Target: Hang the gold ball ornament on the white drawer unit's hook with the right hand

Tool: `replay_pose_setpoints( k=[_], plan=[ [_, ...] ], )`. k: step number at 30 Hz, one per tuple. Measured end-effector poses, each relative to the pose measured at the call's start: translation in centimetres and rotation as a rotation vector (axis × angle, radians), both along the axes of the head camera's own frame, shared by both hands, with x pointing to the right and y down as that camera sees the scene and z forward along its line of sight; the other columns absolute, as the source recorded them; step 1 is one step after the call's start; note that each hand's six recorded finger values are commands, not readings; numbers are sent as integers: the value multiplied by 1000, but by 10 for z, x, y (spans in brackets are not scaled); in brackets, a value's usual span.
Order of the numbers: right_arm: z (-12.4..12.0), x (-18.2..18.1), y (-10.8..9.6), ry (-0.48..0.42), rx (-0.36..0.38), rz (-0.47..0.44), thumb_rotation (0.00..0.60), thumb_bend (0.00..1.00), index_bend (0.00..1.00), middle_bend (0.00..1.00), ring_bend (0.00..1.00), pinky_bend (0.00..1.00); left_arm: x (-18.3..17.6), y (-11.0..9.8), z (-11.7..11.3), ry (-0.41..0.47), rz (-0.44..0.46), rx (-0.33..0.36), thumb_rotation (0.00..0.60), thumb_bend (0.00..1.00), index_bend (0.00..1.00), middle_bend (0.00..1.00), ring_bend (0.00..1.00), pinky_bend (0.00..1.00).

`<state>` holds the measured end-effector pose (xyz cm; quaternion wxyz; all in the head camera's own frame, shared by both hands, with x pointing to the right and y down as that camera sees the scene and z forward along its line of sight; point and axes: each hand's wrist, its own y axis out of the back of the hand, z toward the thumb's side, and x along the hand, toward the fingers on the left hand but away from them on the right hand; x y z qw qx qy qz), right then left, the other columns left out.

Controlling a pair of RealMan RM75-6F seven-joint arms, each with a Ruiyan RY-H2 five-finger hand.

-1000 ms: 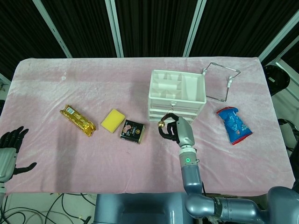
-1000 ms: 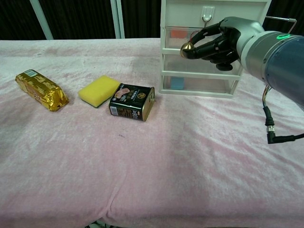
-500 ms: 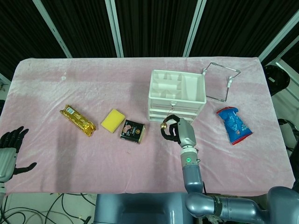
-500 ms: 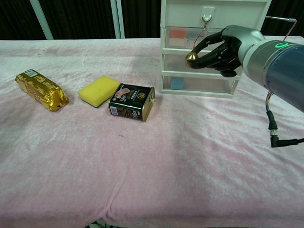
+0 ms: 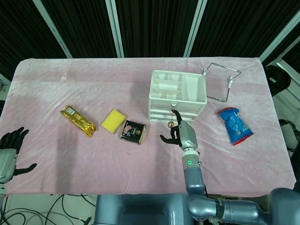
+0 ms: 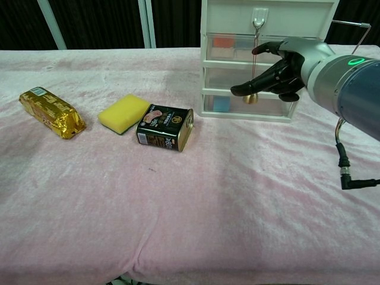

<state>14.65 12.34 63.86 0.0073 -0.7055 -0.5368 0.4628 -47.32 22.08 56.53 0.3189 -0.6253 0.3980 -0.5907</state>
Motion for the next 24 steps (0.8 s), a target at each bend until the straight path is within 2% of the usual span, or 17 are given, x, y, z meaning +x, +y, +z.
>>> replay_pose_setpoints(
  k=[5,11,16,20,22,24],
  plan=[
    [-3,8,5,10,-1,-9,600,145,19,831,961,928,0,0,0,-1,2,0,600,0,0,0,0,0],
    [-9,33,19,45,-8,-25,600,145,21,819,951,914,1,1,0,-2,5,-2,600,0,0,0,0,0],
    [-19,57,28,64,-2,-36,600,150,222,789,922,878,1,2,0,-4,8,-2,600,0,0,0,0,0],
    [-31,69,33,74,45,-59,600,159,240,652,809,787,1,2,0,-8,7,-1,600,0,0,0,0,0],
    [-39,77,36,85,80,-81,600,161,240,549,704,693,1,2,0,-9,8,0,600,0,0,0,0,0],
    [-48,86,40,102,116,-112,600,162,233,417,553,534,1,2,0,-11,9,1,600,0,0,0,0,0]
  ],
)
